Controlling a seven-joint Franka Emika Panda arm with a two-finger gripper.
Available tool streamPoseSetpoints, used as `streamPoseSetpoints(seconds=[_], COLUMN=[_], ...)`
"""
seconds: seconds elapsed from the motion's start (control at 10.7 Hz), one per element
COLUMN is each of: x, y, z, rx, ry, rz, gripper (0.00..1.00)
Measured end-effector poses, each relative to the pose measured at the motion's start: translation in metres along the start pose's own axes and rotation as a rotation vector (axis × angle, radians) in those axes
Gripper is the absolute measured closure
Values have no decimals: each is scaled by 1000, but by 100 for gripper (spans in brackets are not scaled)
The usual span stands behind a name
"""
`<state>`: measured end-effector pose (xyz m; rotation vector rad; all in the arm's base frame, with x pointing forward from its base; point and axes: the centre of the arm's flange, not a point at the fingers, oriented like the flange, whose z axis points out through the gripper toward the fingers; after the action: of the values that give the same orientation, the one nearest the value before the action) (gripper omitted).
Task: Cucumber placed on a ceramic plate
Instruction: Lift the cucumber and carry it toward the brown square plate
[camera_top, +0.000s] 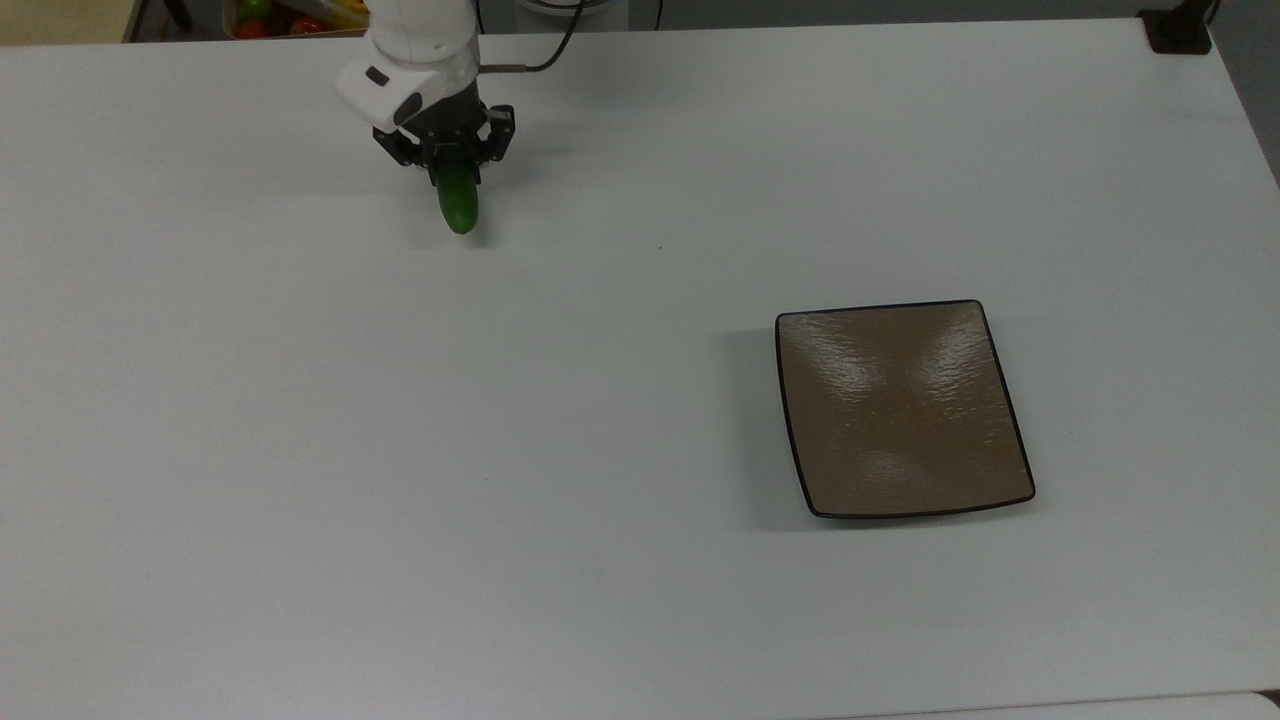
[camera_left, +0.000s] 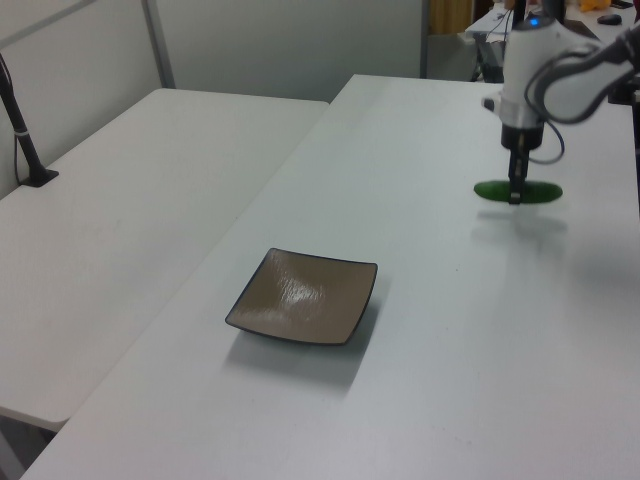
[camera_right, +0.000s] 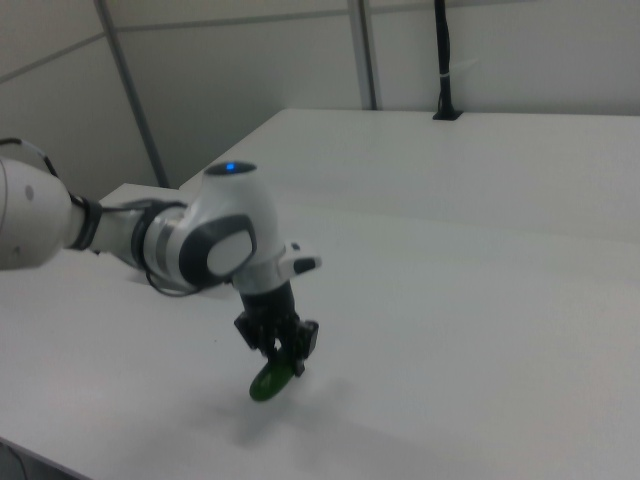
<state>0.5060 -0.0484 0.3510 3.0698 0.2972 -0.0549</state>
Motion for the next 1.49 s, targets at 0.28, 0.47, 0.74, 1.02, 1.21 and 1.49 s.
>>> streamPoseSetpoints(seconds=[0.28, 0.47, 0.74, 1.02, 1.21, 1.49], x=[27, 39, 54, 72, 94, 133], y=[14, 14, -13, -52, -87, -134], z=[-86, -140, -208, -211, -212, -213], rx=[0, 16, 53, 85, 114, 149], ry=[23, 55, 83, 93, 102, 222], rz=[21, 29, -12, -70, -89, -63], gripper=[58, 58, 58, 58, 58, 58])
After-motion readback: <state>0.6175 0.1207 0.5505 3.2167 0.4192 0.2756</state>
